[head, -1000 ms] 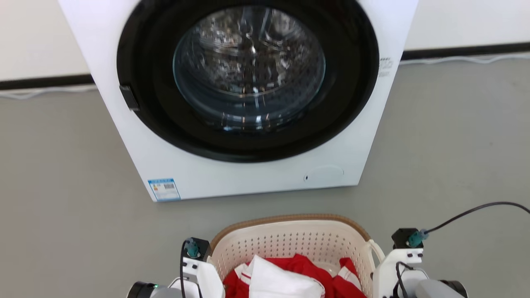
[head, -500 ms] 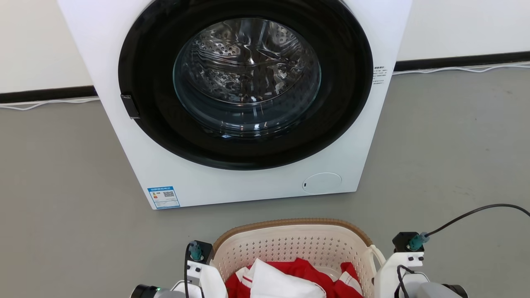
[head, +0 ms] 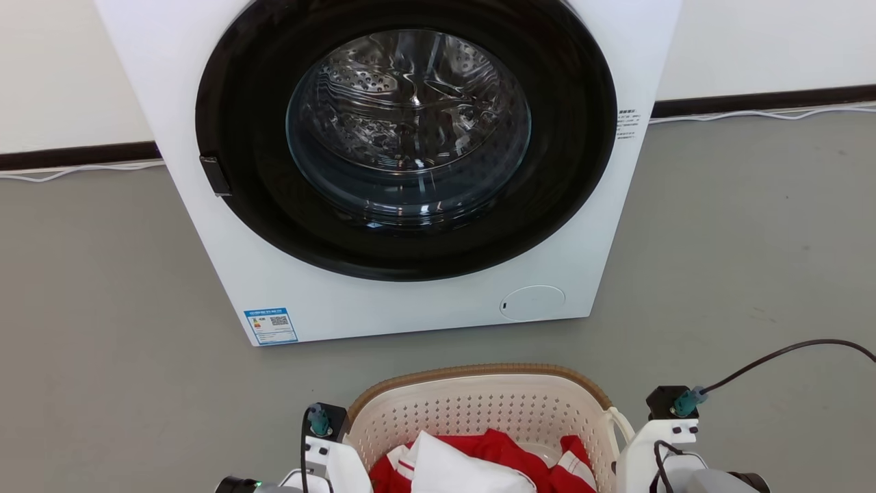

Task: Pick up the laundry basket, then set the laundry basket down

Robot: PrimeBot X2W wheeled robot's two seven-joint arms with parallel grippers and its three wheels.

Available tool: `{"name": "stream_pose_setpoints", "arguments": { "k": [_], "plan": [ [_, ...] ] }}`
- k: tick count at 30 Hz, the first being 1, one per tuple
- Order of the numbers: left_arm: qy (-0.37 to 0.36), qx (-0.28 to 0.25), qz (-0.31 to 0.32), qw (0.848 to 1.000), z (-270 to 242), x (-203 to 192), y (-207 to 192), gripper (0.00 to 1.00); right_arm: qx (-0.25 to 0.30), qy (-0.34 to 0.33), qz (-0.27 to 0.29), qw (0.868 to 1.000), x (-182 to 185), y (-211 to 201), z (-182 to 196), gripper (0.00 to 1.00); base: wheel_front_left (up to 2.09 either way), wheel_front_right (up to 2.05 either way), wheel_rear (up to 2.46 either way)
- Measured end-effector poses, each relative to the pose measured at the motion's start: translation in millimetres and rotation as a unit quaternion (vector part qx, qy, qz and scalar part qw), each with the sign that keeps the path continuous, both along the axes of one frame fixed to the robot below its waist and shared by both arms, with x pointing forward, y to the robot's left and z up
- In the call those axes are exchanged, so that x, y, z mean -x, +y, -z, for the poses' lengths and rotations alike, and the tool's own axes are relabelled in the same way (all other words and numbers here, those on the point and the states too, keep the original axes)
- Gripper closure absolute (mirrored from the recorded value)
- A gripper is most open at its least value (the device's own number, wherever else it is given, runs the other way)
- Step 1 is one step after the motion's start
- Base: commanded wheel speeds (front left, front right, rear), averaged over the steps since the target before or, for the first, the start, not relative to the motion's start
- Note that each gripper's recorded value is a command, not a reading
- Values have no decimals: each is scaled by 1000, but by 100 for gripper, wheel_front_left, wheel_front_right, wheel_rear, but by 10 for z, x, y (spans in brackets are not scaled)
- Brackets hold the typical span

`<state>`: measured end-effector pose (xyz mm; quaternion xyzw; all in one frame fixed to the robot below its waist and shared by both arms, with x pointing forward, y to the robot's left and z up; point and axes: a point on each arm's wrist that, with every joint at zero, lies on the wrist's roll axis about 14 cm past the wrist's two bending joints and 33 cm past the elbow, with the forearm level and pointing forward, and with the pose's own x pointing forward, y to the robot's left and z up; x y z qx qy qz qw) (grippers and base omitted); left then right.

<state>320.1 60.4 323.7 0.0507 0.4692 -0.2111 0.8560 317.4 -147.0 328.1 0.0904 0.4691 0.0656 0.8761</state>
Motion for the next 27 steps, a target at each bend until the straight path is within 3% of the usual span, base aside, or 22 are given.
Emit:
{"name": "stream_pose_setpoints", "arguments": {
  "k": [16,27],
  "plan": [
    [-2,-1,-20,1000,59,-102,74,100,-11,-9,-1,1000,-92,89,53,100,0,0,0],
    [-27,0,-44,999,113,-524,144,100,-16,-57,-4,998,-592,166,30,100,0,0,0]
  ]
}}
